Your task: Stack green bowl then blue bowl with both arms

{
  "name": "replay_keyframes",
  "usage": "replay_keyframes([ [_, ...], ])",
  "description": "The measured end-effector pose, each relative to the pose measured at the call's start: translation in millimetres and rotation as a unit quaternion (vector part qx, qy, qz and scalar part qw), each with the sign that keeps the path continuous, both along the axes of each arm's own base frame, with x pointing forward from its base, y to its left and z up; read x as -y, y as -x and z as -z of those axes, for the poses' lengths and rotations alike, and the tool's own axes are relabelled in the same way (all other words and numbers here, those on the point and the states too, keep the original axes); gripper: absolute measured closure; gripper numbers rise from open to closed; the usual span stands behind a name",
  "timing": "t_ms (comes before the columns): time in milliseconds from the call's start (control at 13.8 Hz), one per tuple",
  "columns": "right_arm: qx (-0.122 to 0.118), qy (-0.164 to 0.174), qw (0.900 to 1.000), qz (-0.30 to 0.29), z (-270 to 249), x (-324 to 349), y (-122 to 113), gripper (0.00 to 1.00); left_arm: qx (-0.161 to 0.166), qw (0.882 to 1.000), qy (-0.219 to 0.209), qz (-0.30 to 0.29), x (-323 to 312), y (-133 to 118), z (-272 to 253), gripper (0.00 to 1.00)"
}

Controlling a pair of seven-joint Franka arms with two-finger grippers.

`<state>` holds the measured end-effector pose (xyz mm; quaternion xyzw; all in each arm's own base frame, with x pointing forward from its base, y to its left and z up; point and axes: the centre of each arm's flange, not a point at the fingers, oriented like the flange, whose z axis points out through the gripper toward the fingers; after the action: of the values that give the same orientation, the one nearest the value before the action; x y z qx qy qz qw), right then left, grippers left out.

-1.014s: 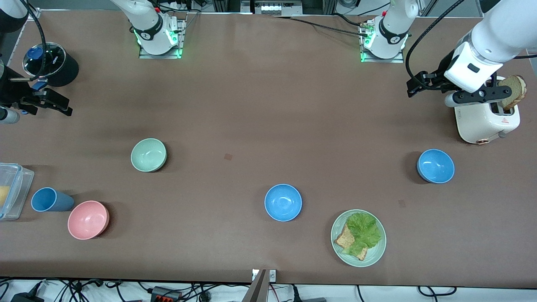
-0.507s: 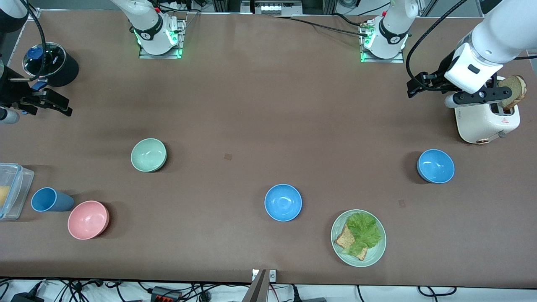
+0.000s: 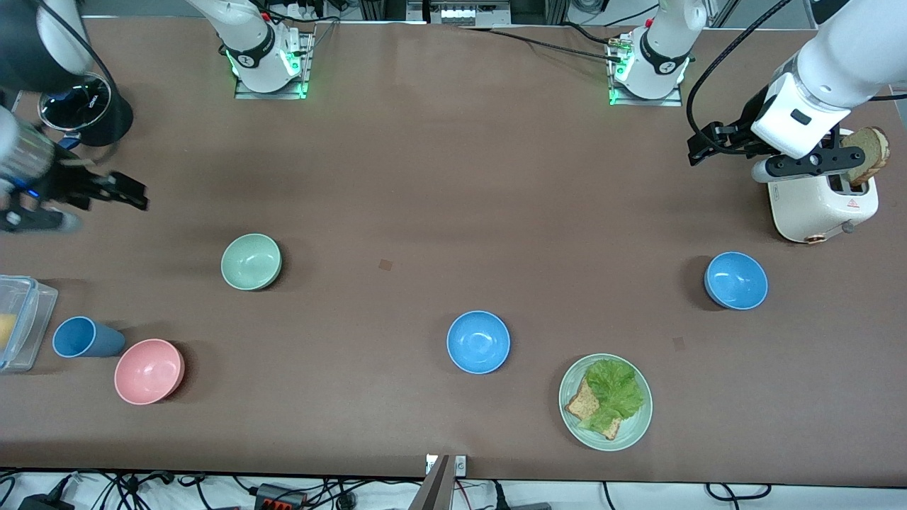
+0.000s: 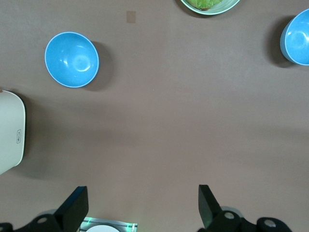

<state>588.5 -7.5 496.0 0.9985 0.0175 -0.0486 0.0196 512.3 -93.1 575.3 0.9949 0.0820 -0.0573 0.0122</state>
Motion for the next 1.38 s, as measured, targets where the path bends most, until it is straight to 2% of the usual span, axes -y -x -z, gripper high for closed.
replay_keyframes([
  [362, -0.048, 0.004, 0.999, -0.005, 118.6, -4.6, -33.1, 0.0, -0.003, 1.0, 0.0, 0.0, -0.4, -1.3, 2.6, 0.0],
  [725, -0.098, 0.005, 0.995, -0.01, 216.4, -11.8, -39.9, 0.0, -0.007, 1.0, 0.001, -0.004, -4.3, -4.0, 6.8, 0.0],
  [1087, -0.107, -0.01, 0.994, 0.001, 268.4, -15.1, -41.9, 0.0, -0.007, 1.0, 0.001, -0.005, -5.3, -4.2, 6.7, 0.0],
  [1232, -0.112, -0.016, 0.994, 0.008, 276.7, -15.0, -41.1, 0.05, -0.007, 1.0, 0.001, -0.006, -5.6, -4.2, 6.7, 0.0],
  [1377, -0.113, -0.02, 0.993, 0.013, 283.5, -13.5, -40.8, 0.25, -0.008, 1.0, 0.001, -0.006, -6.0, -4.0, 7.0, 0.0],
])
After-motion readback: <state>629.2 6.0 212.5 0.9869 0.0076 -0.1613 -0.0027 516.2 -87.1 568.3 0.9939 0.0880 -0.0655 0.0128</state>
